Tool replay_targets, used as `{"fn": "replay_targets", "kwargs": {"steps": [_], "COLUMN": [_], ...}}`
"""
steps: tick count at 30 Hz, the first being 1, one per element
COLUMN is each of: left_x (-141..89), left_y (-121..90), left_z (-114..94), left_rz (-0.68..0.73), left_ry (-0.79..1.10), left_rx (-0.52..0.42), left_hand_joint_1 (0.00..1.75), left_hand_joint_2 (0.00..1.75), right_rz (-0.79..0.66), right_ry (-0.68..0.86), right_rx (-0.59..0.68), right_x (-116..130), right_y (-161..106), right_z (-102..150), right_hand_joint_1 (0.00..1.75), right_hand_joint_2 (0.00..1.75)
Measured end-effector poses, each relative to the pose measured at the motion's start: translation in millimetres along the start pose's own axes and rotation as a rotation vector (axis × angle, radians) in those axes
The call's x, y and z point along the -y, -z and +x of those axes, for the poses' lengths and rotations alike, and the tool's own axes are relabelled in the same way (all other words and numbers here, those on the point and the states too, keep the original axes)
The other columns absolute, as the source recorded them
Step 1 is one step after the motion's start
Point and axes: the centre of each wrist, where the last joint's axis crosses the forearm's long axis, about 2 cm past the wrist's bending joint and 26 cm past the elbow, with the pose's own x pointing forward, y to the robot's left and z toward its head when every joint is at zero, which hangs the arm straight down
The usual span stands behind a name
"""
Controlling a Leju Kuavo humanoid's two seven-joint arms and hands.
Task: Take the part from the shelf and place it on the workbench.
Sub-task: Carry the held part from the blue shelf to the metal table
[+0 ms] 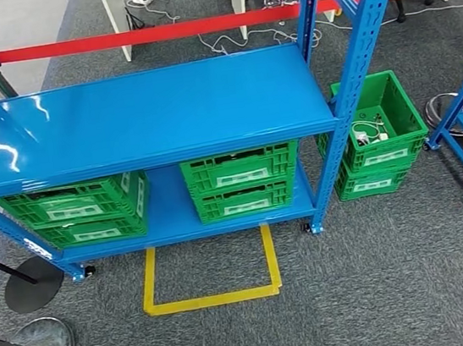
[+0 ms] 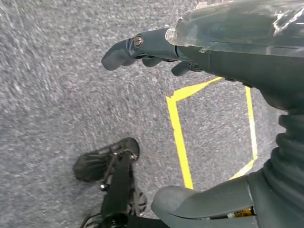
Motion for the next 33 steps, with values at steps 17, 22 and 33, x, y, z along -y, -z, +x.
{"fn": "replay_targets", "kwargs": {"steps": [17,22,33], "left_x": [-2.5,-3.0,-4.1], "left_y": [0.0,0.2,-0.5], "left_z": [-2.8,-3.7,-4.1], "left_rz": [0.007,0.009,-0.002], "left_ry": [0.002,-0.011,-0.019], "left_rx": [-0.008,-0.015,-0.013], "left_hand_joint_1": [1.75,1.75,1.75], "left_hand_joint_2": [1.75,1.75,1.75], "right_rz": [-0.002,-0.002,-0.014], "right_ry": [-0.076,-0.078,-0.085], "right_rx": [0.028,0.024,0.013], "right_x": [-1.5,-2.4,-1.7], "right_y": [-0.1,-0.3,-0.2], "right_z": [1.2,0.8,0.8], "right_hand_joint_1": [0.00,0.00,0.00], "right_hand_joint_2": [1.75,1.75,1.75]}}
